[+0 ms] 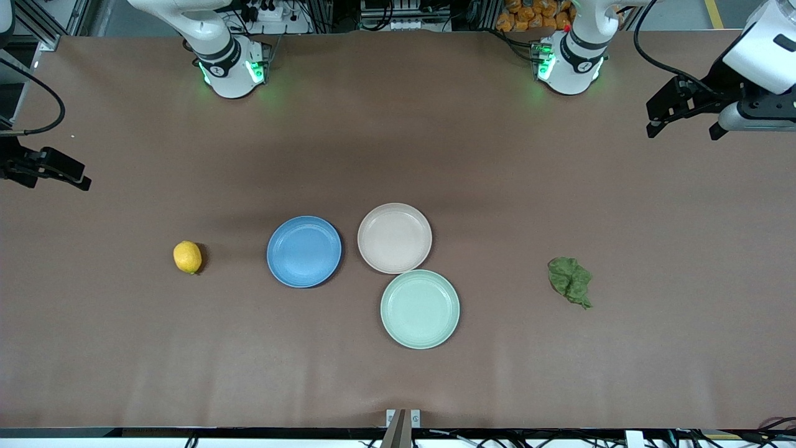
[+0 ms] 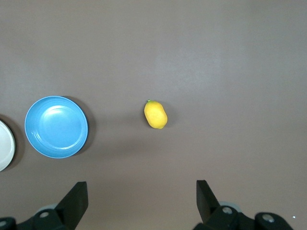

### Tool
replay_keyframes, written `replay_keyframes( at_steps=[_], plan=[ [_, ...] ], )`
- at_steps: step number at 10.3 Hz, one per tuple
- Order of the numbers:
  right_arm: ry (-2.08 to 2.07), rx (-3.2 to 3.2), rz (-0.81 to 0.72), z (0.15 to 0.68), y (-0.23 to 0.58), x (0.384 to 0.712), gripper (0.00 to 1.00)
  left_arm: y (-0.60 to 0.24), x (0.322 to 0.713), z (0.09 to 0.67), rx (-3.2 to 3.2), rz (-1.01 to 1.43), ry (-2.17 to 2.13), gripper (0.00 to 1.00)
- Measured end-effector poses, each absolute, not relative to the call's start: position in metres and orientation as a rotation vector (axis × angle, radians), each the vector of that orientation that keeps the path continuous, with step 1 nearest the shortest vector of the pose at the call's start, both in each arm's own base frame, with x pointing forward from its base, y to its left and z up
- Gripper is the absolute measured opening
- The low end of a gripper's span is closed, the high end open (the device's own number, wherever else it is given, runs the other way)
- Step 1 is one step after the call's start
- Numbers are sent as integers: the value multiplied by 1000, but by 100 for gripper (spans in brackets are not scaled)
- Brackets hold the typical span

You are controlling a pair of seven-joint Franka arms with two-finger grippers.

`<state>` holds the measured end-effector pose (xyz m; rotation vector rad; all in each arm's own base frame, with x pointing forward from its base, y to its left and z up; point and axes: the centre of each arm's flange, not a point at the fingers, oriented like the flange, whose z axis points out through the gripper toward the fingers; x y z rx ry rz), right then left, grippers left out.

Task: Place lemon and lettuce in plates
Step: 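Move the right gripper toward the lemon while the left gripper approaches the lettuce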

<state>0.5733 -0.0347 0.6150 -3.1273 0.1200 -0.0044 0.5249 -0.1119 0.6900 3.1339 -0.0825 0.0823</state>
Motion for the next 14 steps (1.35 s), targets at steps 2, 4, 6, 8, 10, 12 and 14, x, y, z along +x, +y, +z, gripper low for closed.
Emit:
replay_keyframes(
  at_steps=[2,4,6,8,10,12,14],
  plan=[
    [120,-3127,-2,615,-35,573,100,-112,524,689,3136,70,-83,100],
    [120,-3127,-2,615,-35,573,100,-112,524,689,3136,67,-83,100],
    [120,-3127,-2,615,-35,573,100,-112,525,687,3137,60,-83,100],
    [121,-3127,1,614,-35,573,100,-112,527,681,3138,42,-83,100],
    [122,-3128,8,612,-35,574,100,-112,532,672,3139,16,-83,100],
    [126,-3128,20,608,-37,576,100,-113,538,661,3140,-17,-83,100],
    [153,-3129,63,592,-46,582,100,-115,549,643,3140,-67,-87,100]
  ],
)
